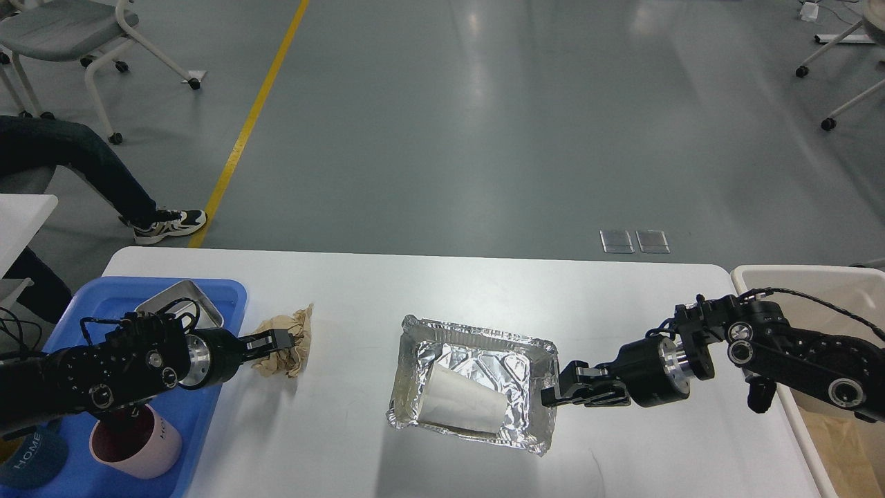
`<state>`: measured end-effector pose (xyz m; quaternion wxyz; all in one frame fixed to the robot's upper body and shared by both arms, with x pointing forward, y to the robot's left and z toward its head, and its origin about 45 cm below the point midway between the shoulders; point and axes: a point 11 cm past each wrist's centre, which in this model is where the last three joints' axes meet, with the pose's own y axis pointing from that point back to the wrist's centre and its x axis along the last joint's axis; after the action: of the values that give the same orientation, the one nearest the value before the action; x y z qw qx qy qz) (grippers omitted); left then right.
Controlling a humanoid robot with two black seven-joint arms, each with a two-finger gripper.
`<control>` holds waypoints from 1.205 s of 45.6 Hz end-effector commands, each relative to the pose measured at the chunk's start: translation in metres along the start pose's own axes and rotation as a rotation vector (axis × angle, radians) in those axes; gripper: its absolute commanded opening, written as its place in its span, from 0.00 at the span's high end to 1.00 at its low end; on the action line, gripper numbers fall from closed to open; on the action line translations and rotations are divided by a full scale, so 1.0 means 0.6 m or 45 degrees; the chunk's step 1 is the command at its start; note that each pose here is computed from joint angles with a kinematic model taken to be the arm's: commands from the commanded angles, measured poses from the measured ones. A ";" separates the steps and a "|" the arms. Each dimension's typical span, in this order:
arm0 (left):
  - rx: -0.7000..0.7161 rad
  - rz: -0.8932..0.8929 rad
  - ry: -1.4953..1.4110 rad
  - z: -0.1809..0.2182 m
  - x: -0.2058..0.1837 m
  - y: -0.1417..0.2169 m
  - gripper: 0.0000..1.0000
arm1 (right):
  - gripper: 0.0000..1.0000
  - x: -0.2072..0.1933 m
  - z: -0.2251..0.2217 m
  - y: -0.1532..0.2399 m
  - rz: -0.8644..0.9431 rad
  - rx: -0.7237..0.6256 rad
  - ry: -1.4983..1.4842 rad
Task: Tidy desktop
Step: 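Grasp the crumpled brown paper bag with the left gripper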
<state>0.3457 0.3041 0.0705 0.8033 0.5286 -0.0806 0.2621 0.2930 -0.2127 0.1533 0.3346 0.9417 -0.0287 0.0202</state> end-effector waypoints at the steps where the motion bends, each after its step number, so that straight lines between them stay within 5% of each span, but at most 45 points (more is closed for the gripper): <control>1: 0.001 -0.032 -0.020 0.005 -0.013 -0.007 0.66 | 1.00 -0.001 0.001 -0.001 -0.002 0.000 -0.002; 15: 0.048 -0.041 -0.025 -0.004 -0.017 -0.007 0.73 | 1.00 0.000 0.002 -0.001 -0.001 -0.001 -0.003; 25: -0.010 -0.027 -0.033 0.010 -0.007 -0.006 1.00 | 1.00 0.001 0.001 0.000 0.002 0.000 -0.005; 36: -0.063 0.028 -0.067 0.042 0.049 0.013 1.00 | 1.00 0.000 0.003 -0.001 0.001 -0.003 -0.008; 55: -0.073 0.162 0.047 0.007 0.119 0.112 1.00 | 1.00 -0.001 0.006 0.003 0.004 -0.010 -0.008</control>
<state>0.3775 0.3268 0.1383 0.8054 0.5054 -0.1138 0.2880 0.2932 -0.2153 0.1516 0.3375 0.9406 -0.0311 0.0179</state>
